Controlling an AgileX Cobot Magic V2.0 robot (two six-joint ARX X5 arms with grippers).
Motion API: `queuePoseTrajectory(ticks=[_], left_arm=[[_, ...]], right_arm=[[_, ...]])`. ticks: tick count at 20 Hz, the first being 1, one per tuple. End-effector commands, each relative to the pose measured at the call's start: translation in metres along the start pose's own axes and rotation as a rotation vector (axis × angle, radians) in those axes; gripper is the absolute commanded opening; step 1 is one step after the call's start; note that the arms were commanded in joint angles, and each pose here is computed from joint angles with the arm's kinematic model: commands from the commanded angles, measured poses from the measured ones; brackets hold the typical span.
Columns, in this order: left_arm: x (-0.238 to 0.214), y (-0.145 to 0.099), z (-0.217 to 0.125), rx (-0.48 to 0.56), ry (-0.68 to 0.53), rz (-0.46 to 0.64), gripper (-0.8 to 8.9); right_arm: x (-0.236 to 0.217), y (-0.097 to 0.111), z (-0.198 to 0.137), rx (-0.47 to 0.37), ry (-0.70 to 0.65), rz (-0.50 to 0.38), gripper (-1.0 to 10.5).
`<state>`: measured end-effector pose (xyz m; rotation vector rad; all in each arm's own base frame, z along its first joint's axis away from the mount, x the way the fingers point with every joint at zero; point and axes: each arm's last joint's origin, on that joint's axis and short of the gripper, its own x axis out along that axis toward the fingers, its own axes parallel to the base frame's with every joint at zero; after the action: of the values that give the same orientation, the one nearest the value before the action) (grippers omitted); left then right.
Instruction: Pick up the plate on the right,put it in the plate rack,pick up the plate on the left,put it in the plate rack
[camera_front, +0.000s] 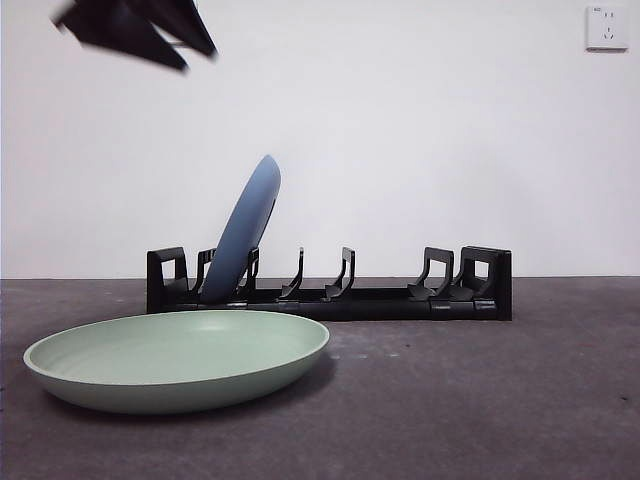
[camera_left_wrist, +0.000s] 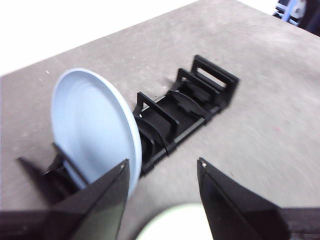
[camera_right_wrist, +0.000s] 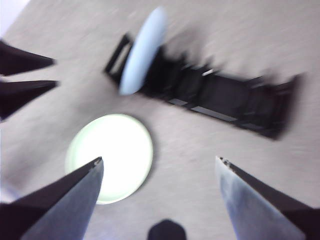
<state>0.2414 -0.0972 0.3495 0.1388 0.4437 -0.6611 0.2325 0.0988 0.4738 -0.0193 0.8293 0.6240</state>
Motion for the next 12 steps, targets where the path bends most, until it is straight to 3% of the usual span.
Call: queuePoseTrajectory(ticks=[1,7,10,12], left_arm=[[-0.037,-0.011,-0.001,0.126,0.002,-0.004,2.3],[-0.108,-0.039,-0.02,0.256,0.056,-0.04,2.38],[-0.127,-0.046,-0.029,0.27,0.08,-0.047,4.87],[-0.135,-0.049,-0.033,0.277,0.09,-0.053,4.85]], right_arm=[[0.03,-0.001,0.006,-0.006,0.066,0.03,3.8],[0.13,0.001,0.011,-0.018,0.301,0.072,3.8],[0.185,0.005,0.003,-0.031,0.427,0.08,3.8],[0.217,0.007,-0.005,-0.045,0.503,0.05,3.8]])
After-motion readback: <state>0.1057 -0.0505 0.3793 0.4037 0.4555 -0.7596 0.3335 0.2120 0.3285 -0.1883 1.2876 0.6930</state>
